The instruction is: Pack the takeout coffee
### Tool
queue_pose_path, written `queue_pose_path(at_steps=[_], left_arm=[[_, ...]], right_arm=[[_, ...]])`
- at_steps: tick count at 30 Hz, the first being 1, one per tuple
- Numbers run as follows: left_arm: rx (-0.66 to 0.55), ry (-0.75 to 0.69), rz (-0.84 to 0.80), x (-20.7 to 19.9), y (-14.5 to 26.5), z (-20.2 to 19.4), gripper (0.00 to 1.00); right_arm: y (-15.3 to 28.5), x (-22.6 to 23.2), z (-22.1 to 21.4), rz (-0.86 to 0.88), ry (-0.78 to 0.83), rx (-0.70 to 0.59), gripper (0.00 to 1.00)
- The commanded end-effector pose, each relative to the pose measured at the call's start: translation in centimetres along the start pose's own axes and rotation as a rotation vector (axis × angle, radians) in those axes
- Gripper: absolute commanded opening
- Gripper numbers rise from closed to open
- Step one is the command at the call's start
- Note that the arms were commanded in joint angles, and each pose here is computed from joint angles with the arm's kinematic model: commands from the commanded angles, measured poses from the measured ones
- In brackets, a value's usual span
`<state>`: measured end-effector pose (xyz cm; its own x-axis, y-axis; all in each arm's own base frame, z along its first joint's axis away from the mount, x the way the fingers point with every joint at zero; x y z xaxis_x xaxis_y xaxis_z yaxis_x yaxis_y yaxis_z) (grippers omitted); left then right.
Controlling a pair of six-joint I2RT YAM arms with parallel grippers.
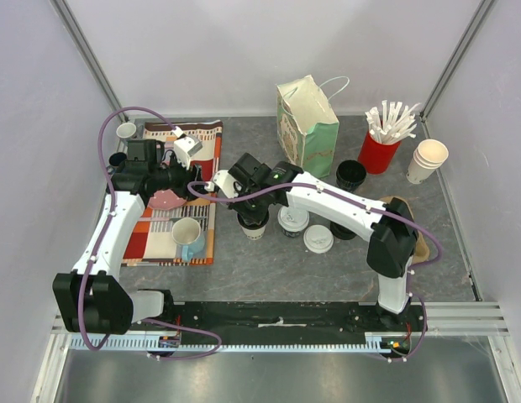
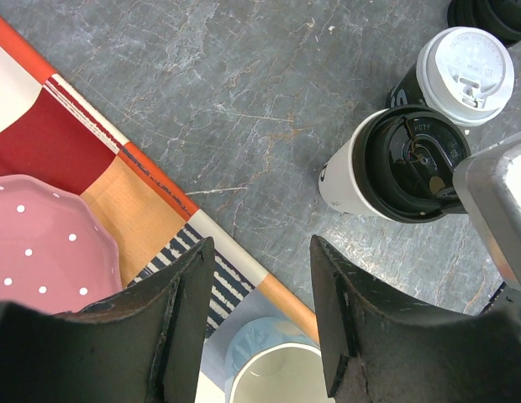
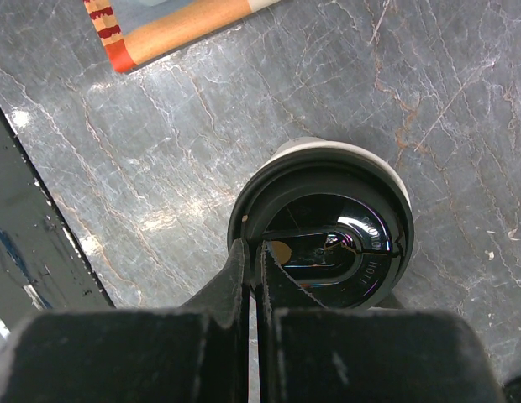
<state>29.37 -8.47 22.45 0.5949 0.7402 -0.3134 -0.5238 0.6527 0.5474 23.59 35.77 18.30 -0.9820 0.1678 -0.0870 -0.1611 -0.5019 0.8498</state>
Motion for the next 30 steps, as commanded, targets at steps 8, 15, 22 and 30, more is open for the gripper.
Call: queue_pose_path(at_steps=[8, 15, 22, 30], left_arm=[[-0.041, -0.038, -0.009, -0.06, 0.37, 1.44, 0.56], [-0.041, -0.036, -0.011, -0.02, 0.34, 1.46, 0.56], [-0.039, -0.037, -0.014, -0.06, 0.29, 1.42, 0.56], [-0.039, -0.038, -0.016, -0.12, 0.34, 1.38, 0.56]], right_arm=[[0.34, -0.42, 0.38, 0.01, -0.005, -0.047, 0.0], [0.12, -0.33, 0.57, 0.031, -0.002, -0.06, 0.0], [0.08, -0.48, 1.02, 0.032, 0.003, -0.072, 0.0], [-0.11, -0.62, 0.76, 0.03, 0.007, -0.064, 0.0]])
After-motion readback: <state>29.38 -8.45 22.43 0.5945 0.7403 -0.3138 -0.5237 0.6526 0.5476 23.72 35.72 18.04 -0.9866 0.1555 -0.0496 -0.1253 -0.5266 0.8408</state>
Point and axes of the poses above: each gripper's point midway between its finger pads, its own y axis back along the fingers, its own x axis along the line the jaws close on, z = x × y, the point moved 4 cm from there along y, back along the fingers, and after that the axes turned 13 degrees about y, right-handed, at the moved point
